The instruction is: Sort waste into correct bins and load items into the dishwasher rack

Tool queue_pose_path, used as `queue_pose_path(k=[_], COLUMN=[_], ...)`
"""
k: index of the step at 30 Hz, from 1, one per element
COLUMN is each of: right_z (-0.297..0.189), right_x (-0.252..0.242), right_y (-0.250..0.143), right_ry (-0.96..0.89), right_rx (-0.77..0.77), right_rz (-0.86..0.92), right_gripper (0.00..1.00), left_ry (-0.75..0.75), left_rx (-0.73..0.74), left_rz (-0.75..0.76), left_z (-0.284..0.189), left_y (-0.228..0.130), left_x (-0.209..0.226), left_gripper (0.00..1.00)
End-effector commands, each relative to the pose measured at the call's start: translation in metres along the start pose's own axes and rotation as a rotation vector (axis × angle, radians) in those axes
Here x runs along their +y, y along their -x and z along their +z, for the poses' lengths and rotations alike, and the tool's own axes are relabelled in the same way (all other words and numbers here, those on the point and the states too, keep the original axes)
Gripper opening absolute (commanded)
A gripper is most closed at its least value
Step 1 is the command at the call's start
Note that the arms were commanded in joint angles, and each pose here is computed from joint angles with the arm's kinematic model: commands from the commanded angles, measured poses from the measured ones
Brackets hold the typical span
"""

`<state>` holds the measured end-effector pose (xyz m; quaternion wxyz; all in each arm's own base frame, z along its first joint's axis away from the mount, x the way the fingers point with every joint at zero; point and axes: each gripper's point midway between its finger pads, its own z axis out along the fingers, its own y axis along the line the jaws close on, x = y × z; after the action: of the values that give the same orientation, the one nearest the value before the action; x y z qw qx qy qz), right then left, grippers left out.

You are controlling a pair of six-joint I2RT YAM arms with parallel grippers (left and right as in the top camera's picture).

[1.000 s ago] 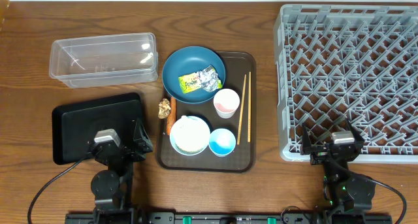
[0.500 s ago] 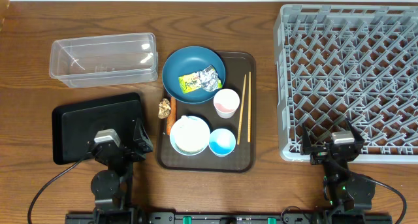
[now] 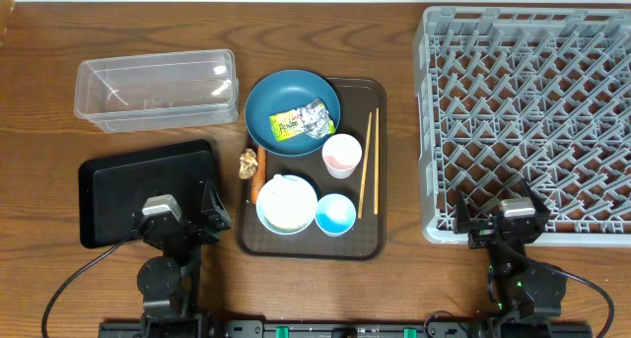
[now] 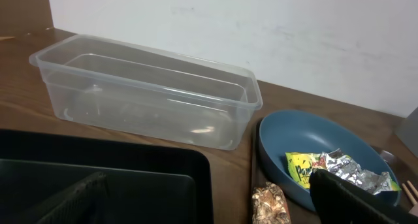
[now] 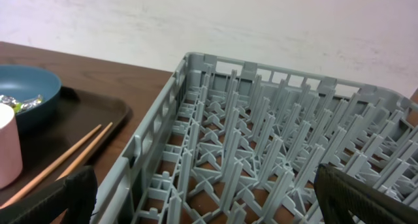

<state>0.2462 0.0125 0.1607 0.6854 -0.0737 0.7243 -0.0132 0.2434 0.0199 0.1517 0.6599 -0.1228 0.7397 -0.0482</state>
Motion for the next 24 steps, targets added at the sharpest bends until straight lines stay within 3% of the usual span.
queue_pose_path(k=[1,12,18,24], right_z=[0.000,-0.008,-0.009,-0.006], right_x=[0.004,0.001,-0.002,-0.005], right_y=[0.003,0.028,0.051,0.063], right_ry=[0.018,0.018,0.021,0.023], right_rx=[-0.012,0.065,0.217,0.451], right_rz=[0.082,0.186,0.222,0.242], right_gripper=[0.99,0.99,0.99,0.99], left_ry=[0.031,0.023,0.023,-0.098], left_rx=[0.042,0.159,0.377,0.615], left_rz=[0.020,-0.004,-0.010,-0.064], left_z=[0.003,-0.002,0.005,0.014], left_y=[-0.017,0.000,0.020,0.041], left_x=[0.008,-0.002,-0.017,-0.054], left_gripper=[0.98,0.98,0.98,0.98])
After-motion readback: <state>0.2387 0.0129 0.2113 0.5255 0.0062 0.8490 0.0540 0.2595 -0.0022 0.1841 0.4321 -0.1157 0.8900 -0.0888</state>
